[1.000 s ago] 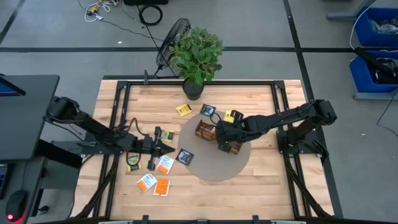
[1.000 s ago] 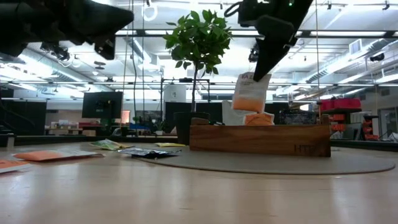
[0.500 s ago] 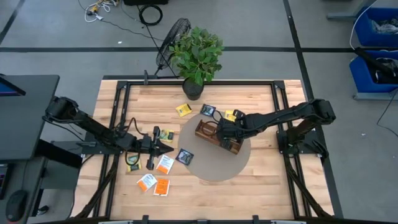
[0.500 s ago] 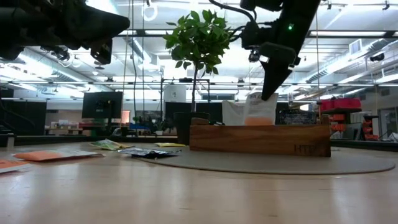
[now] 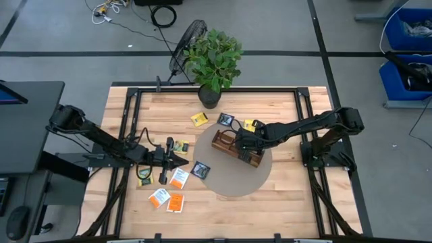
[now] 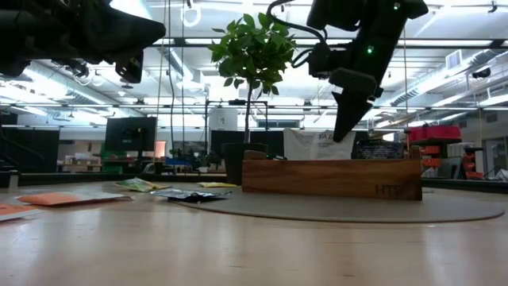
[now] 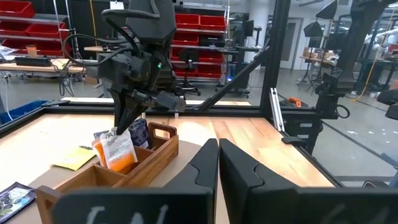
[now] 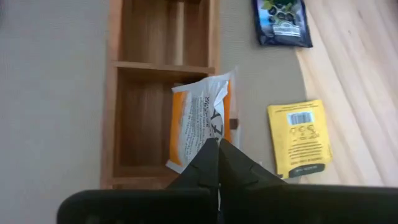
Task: Pick & Place Tea
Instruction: Put the orange tea bag into the middle section of the wooden organizer
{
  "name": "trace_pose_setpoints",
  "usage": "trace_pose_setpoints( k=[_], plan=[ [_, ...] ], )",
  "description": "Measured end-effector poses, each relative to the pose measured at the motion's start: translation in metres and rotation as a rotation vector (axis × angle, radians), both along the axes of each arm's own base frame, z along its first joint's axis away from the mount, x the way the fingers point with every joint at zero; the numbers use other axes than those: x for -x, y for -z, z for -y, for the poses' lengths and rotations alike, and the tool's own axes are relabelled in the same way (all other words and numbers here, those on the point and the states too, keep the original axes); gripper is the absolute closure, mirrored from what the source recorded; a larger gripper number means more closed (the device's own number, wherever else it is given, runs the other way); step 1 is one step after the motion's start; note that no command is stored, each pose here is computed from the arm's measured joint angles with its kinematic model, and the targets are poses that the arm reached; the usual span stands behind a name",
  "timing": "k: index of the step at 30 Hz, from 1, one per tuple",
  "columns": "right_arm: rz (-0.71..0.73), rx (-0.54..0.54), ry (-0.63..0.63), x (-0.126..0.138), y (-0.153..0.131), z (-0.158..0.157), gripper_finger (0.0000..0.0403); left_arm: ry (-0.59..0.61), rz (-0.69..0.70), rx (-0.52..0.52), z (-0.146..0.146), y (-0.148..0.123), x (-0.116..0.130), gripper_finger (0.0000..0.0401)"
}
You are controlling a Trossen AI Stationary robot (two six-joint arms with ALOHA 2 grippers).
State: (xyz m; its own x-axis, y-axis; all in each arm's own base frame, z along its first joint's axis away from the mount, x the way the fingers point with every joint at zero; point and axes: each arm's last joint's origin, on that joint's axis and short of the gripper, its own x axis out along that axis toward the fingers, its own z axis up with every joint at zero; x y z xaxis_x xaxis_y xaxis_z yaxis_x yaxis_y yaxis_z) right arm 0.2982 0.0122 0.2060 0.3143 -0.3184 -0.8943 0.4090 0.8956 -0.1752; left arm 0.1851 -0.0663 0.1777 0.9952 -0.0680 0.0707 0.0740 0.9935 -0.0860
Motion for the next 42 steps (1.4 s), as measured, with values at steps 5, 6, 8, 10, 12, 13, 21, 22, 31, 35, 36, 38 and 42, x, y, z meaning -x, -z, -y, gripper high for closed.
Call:
trace_pose_setpoints(
  k=[5,6,8,10,12,13,21,22,31,35,36,38,42],
  plan=[
    [0.032,0.000,-0.012,-0.003,-0.001,-0.001,0.0371,0.000,-0.024,-0.005,0.000,0.002,0.000,0.0383],
    [0.030,0.004,-0.019,-0.003,-0.001,-0.001,0.0361,0.000,-0.026,-0.006,0.000,0.003,0.000,0.0383],
    [0.035,0.019,-0.021,-0.004,-0.001,-0.001,0.0338,0.000,-0.027,-0.006,0.000,0.003,0.000,0.0383],
    [0.035,0.031,-0.018,-0.004,-0.001,0.000,0.0311,0.000,-0.027,-0.006,0.000,0.003,0.000,0.0383],
    [0.036,0.038,-0.015,-0.004,-0.001,0.000,0.0282,0.000,-0.028,-0.002,0.000,0.003,0.000,0.0383],
    [0.038,0.047,-0.007,-0.004,-0.002,0.000,0.0268,0.001,-0.028,-0.002,0.000,0.003,0.000,0.0383],
    [0.049,0.059,-0.036,-0.002,-0.003,-0.014,0.0203,0.004,-0.048,0.060,0.000,0.004,0.000,0.0383],
    [0.049,0.065,-0.049,-0.002,-0.003,-0.017,0.0202,0.004,-0.060,0.065,0.000,0.005,0.000,0.0383],
    [0.098,0.165,-0.159,0.004,-0.006,-0.060,0.0216,0.073,-0.138,0.078,0.006,0.013,0.002,0.0383],
    [0.153,0.187,-0.179,0.007,-0.008,-0.079,0.0226,0.143,-0.138,0.049,0.018,0.012,0.006,0.0383],
    [0.169,0.198,-0.185,0.008,-0.009,-0.083,0.0228,0.160,-0.136,0.037,0.023,0.010,0.007,0.0383],
    [0.196,0.221,-0.197,0.010,-0.010,-0.092,0.0232,0.167,-0.130,0.007,0.033,0.006,0.007,0.0383],
    [0.231,0.236,-0.204,0.013,-0.011,-0.103,0.0238,0.115,-0.162,-0.095,0.056,-0.004,0.003,0.0390]
  ],
)
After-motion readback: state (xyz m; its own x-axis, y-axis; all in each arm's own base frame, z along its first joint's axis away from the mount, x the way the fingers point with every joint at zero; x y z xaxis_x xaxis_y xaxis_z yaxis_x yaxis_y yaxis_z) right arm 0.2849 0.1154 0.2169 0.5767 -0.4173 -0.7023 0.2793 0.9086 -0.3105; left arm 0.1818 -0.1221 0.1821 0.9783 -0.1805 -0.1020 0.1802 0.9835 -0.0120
